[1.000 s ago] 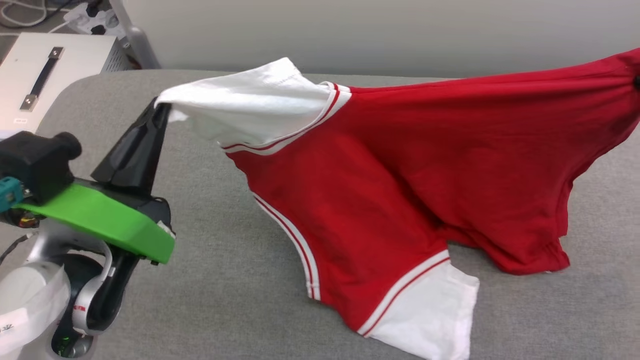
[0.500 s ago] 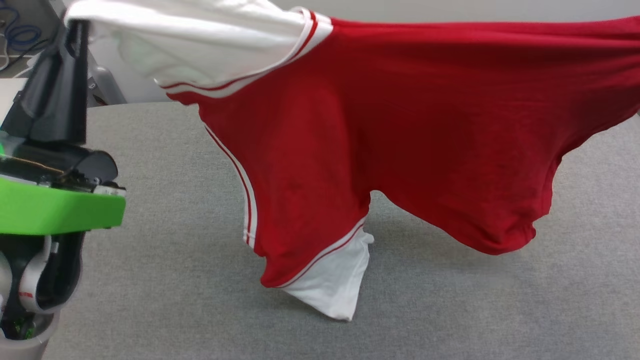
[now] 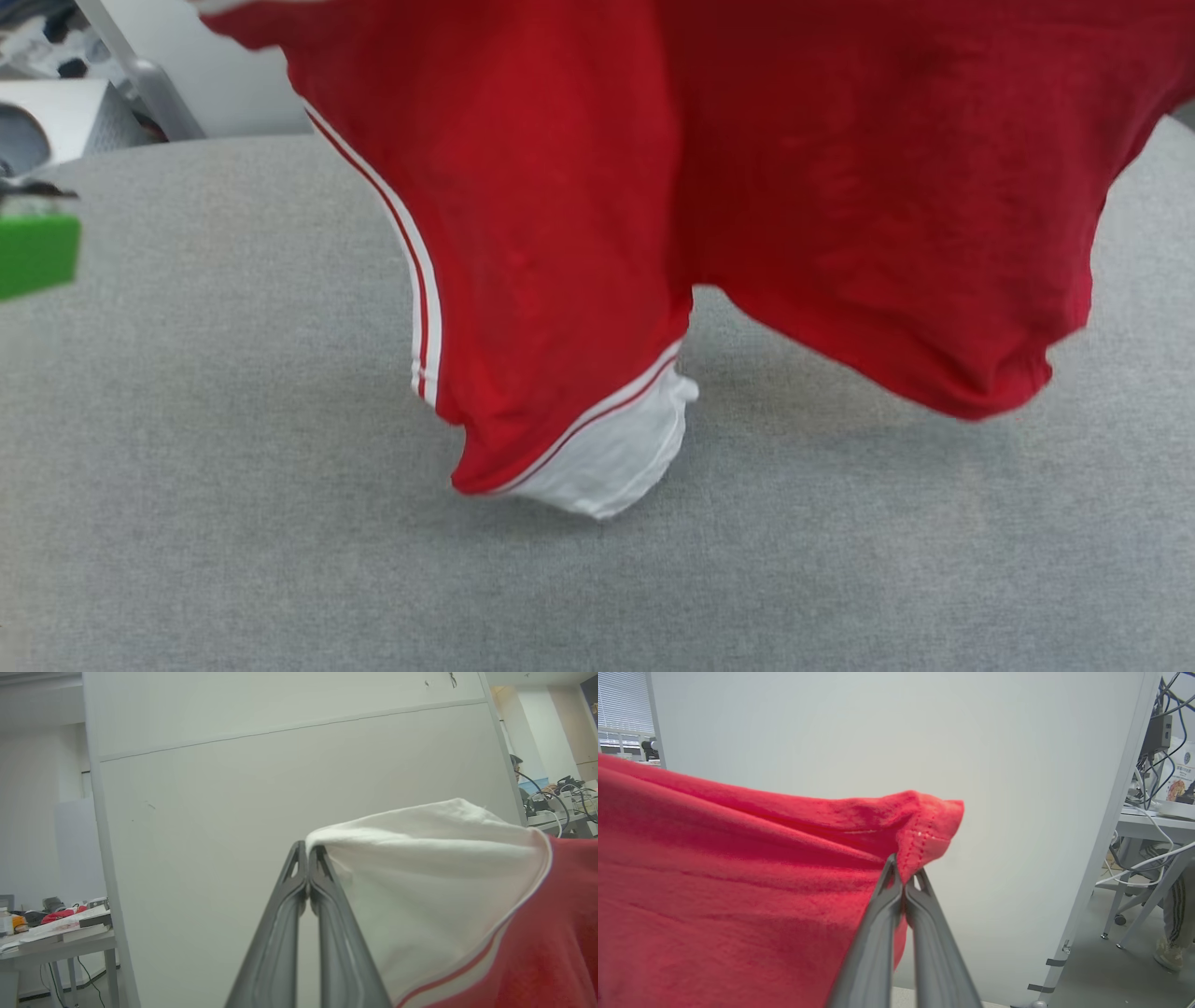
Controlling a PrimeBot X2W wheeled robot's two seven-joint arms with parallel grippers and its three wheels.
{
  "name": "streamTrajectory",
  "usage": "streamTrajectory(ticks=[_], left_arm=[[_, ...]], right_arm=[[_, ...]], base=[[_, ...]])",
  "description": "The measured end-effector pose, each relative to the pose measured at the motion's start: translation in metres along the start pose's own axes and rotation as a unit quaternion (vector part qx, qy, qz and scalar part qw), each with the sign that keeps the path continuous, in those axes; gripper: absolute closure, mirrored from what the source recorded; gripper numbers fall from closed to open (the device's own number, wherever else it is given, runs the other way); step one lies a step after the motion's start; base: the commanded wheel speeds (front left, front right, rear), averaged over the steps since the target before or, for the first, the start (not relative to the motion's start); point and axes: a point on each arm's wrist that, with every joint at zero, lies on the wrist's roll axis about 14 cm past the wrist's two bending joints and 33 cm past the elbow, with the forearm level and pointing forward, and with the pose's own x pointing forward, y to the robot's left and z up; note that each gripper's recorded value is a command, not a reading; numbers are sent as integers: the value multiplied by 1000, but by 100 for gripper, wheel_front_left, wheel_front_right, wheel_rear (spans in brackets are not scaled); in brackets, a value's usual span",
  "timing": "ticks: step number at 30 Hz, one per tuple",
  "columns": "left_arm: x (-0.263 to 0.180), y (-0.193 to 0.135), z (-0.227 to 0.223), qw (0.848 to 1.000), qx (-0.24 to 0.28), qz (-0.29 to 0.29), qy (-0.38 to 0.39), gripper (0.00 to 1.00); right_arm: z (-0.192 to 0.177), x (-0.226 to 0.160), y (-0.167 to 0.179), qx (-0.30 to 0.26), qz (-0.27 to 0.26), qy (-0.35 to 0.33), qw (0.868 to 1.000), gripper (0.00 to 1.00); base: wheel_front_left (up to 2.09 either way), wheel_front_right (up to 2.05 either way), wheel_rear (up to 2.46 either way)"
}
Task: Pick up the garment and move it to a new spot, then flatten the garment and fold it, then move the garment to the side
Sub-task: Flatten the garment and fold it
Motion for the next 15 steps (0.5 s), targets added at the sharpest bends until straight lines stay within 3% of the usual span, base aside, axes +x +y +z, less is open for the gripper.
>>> streamTrajectory(ticks=[8, 15], left_arm=[[34, 11, -22, 999, 34, -24, 5, 100], [70, 21, -72, 996, 61, -49, 38, 100]], right_arm=[[-19, 34, -13, -19, -8, -11, 1000, 100], [-46, 81, -21, -33, -8, -2, 999, 100]], base=[[0, 0, 0], [0, 0, 0]])
